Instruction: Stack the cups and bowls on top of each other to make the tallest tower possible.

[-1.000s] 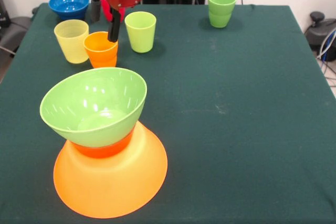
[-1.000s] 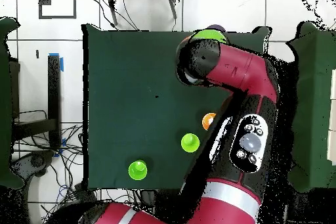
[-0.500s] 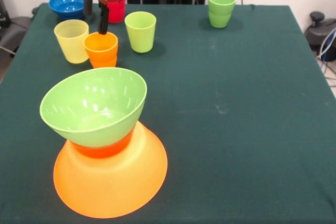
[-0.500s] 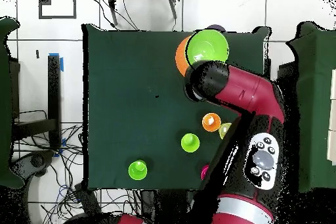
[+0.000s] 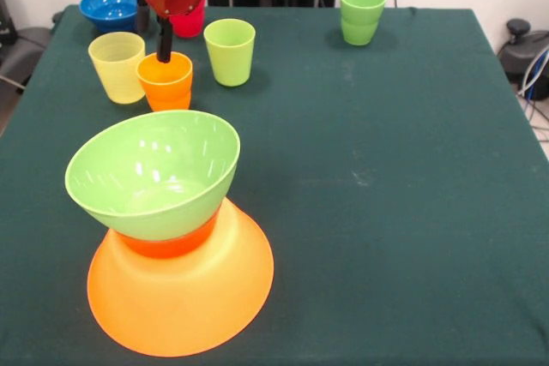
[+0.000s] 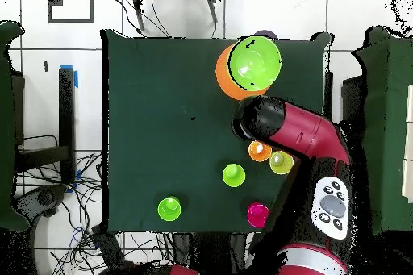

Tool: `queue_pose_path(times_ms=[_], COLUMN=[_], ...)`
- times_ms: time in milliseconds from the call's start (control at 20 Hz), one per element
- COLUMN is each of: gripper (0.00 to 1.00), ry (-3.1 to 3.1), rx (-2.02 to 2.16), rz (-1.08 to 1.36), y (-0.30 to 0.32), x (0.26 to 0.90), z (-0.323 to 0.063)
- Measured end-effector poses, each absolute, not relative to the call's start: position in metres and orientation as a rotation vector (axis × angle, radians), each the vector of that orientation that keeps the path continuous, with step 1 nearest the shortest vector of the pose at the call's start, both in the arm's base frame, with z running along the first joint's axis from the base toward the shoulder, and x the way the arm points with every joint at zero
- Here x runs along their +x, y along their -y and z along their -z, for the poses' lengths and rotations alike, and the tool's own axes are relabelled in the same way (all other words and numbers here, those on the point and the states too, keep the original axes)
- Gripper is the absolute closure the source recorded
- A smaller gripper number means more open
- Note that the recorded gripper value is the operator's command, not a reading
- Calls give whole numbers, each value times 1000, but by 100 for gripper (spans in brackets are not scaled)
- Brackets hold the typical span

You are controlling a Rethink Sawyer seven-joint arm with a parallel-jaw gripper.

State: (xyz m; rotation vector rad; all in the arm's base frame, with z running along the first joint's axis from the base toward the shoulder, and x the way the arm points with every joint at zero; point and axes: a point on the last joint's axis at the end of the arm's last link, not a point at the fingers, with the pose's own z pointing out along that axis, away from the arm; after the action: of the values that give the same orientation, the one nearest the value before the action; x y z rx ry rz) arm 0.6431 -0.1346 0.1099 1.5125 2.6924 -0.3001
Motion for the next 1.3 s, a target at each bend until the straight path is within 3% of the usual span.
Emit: queue_pose_path(times_ms=[1300], gripper=[0], ry=[-2767], rx=[1502], rz=[268], y=[129], x=[611], z=[-75])
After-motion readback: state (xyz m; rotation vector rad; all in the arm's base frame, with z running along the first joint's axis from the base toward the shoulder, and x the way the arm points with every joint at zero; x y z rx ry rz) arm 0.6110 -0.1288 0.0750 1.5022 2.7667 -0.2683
